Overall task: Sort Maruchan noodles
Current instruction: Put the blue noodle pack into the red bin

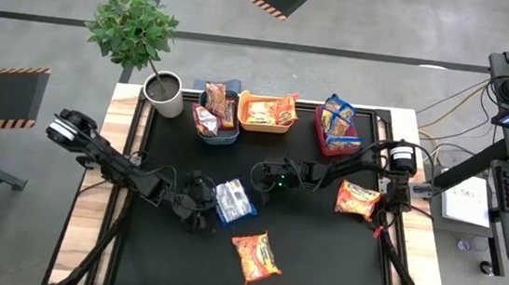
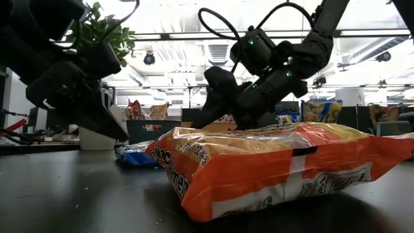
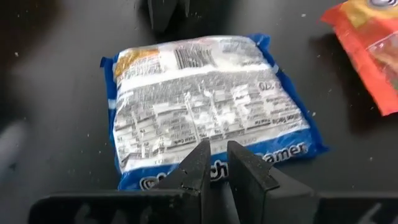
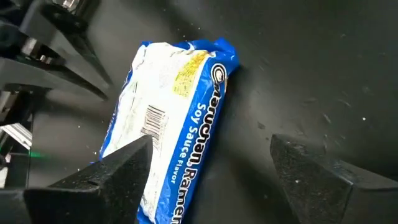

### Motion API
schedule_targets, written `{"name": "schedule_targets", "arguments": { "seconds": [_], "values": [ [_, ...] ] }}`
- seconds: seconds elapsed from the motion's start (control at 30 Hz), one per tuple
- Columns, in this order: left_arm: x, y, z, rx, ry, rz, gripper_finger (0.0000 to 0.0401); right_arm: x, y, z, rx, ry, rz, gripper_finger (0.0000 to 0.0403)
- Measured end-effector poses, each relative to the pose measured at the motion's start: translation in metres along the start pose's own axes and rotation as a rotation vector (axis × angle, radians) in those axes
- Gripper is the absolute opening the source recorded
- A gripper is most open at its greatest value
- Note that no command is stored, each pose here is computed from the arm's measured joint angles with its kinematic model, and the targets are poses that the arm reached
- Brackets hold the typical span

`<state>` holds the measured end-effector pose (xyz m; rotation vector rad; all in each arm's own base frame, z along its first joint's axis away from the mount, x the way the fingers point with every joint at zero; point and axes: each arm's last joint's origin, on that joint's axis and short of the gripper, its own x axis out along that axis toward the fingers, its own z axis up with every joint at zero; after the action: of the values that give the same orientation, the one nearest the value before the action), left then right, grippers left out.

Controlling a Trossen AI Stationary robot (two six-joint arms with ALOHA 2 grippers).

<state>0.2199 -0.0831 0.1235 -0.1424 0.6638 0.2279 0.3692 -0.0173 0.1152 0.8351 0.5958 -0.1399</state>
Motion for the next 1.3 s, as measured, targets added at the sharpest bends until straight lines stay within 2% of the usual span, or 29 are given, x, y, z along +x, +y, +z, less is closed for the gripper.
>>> {"name": "schedule_targets", "arguments": {
  "seconds": [0.23, 0.57, 0.8, 1.0, 1.3],
  "values": [
    [0.012, 0.002, -0.015, -0.019, -0.001, -0.001, 0.0037, 0.002, 0.0, 0.0, 0.004, -0.015, 0.009, 0.0327],
    [0.032, -0.005, -0.024, -0.022, 0.012, 0.019, 0.0037, 0.003, 0.004, -0.001, -0.005, -0.031, 0.036, 0.0325],
    [0.032, -0.005, -0.025, -0.023, 0.018, 0.023, 0.0037, 0.004, 0.01, -0.006, -0.023, -0.051, 0.024, 0.032],
    [0.032, -0.005, -0.025, -0.025, 0.019, 0.025, 0.0037, 0.005, 0.017, -0.008, -0.04, -0.074, 0.06, 0.032],
    [0.032, -0.005, -0.025, -0.026, 0.018, 0.024, 0.0037, 0.005, 0.02, -0.011, -0.06, -0.101, 0.03, 0.032]
  ]
}}
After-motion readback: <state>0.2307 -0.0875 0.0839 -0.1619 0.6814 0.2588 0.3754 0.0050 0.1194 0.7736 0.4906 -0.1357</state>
